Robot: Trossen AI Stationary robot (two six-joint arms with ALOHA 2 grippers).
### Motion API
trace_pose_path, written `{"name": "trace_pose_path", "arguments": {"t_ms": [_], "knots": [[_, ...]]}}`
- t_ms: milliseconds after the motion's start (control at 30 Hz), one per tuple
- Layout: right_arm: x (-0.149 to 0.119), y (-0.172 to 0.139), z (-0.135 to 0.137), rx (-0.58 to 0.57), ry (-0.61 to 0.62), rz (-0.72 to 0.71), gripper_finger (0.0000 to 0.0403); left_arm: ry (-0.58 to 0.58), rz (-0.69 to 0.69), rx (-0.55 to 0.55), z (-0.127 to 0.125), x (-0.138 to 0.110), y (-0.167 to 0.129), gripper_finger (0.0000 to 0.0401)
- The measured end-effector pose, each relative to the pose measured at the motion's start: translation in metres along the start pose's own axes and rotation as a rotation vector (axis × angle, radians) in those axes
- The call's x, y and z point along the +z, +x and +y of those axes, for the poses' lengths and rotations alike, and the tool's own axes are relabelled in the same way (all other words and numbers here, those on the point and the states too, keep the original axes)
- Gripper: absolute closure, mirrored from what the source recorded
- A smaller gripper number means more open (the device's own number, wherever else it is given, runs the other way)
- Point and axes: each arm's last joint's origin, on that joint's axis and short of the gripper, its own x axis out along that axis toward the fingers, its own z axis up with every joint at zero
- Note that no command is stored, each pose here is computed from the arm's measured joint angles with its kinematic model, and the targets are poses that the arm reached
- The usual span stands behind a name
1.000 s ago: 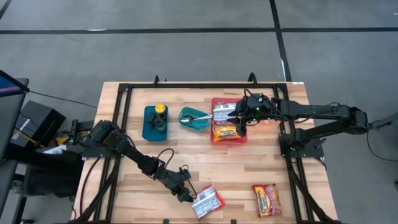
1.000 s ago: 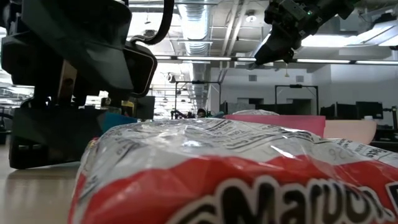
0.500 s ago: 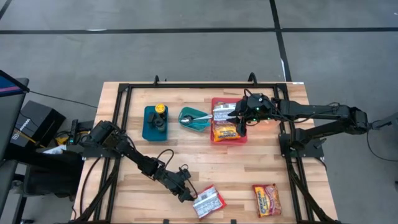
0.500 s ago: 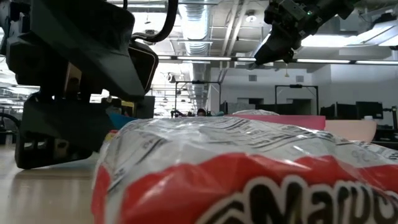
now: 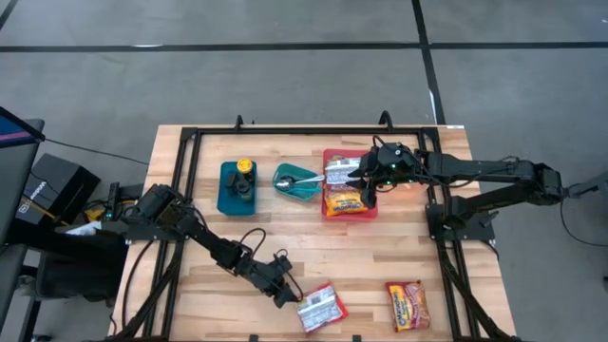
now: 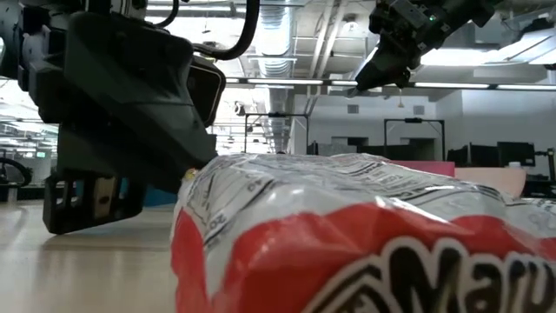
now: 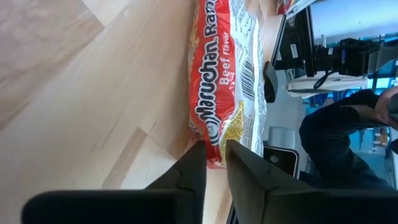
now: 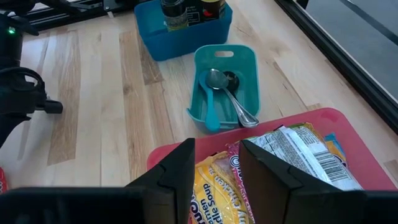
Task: Pick & Place Food Item
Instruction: Put the orange noodle pack into the red bin
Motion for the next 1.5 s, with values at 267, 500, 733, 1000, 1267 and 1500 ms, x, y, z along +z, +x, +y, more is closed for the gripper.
{"name": "trace_pose_path", "arguments": {"t_ms": [267,500,733,1000,1267,1500], "knots": [[0.0,0.0,0.0,0.0,0.0,0.0,0.0283,0.0,-0.014,0.005,0.0,0.0,0.0,0.0393],[0.0,0.0,0.0,0.0,0.0,0.0,0.0283,0.051,-0.059,0.012,0.0,0.002,0.0,0.04],[0.0,0.0,0.0,0.0,0.0,0.002,0.0283,0.137,-0.07,0.008,-0.004,0.006,-0.007,0.0401],[0.0,0.0,0.0,0.0,0.0,0.005,0.0283,0.217,-0.087,-0.003,-0.02,0.017,-0.023,0.0401],[-0.004,0.0,0.0,-0.004,0.0,0.044,0.0283,0.334,-0.127,0.012,-0.04,0.031,-0.051,0.0401],[-0.005,0.0,0.0,-0.004,-0.001,0.05,0.0283,0.506,-0.161,0.037,-0.052,0.04,-0.075,0.0401]]}}
